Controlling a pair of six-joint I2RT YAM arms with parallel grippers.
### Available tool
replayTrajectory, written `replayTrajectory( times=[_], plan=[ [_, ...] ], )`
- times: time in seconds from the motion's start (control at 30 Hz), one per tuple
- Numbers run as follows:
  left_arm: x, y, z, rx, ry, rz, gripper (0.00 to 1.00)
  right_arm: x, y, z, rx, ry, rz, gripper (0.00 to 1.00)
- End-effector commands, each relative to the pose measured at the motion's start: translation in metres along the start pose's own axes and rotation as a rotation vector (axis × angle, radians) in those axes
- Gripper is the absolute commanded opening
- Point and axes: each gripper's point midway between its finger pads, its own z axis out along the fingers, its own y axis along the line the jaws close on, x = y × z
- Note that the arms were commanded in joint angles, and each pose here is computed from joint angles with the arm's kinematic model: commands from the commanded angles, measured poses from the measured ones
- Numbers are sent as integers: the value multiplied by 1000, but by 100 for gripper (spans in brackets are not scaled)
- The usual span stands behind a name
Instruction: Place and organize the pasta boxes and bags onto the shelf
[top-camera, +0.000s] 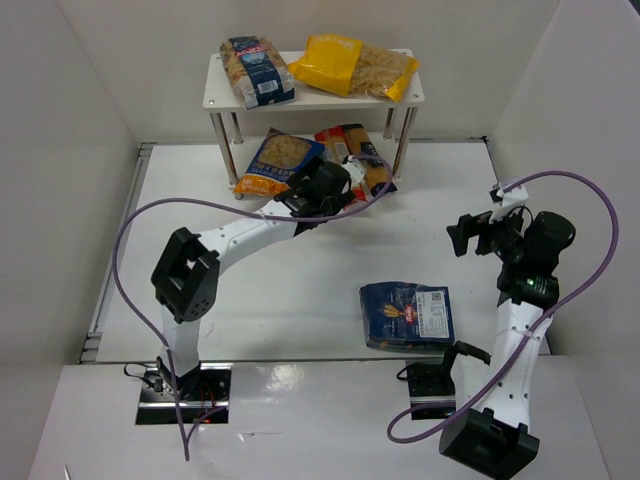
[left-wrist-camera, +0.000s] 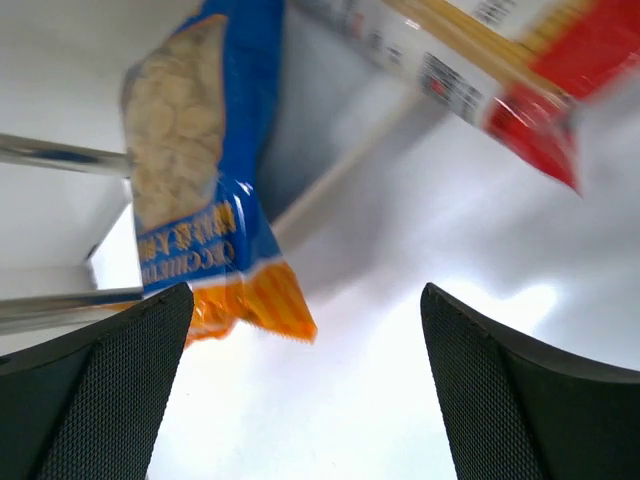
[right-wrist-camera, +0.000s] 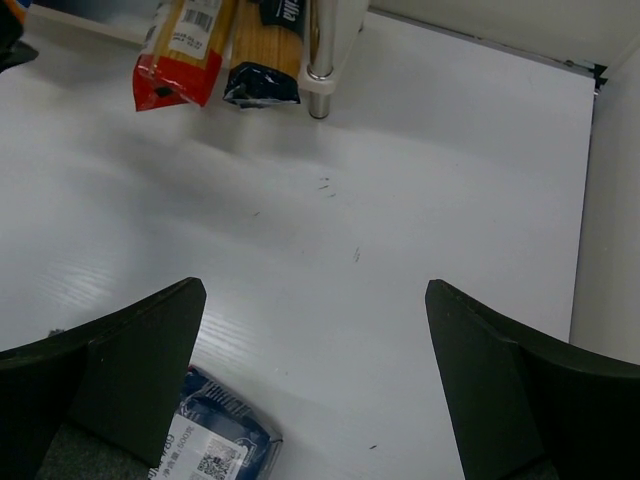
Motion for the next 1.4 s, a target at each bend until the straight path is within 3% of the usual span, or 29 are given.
replayTrajectory(
  times=[0.0, 0.23, 0.5, 0.6, 0.73, 0.87, 1.07, 1.37],
  plan=[
    [13, -11, -38, 160, 32, -99, 100, -11, 5, -6, -18, -32, -29, 99],
    [49, -46, -100, 485, 54, -160, 100, -13, 12, -7, -52, -37, -32, 99],
    [77, 5, -147, 720, -53, -439, 100, -6, 0, 5, -37, 29, 64, 99],
    [102, 36, -146, 665, -61, -523, 100, 6, 4, 21, -54, 105, 125, 99],
    [130, 73, -150, 585, -69, -631, 100, 26, 35, 54, -62, 230, 70, 99],
    [170, 114, -143, 451, -27, -730, 100, 53, 33, 71, -19, 353, 72, 99],
    [215, 110, -132, 472, 116, -768, 100, 69, 28, 78, 8, 420, 102, 99],
    [230, 114, -118, 456, 182, -780, 100, 69, 26, 73, 33, 406, 103, 99]
  ],
)
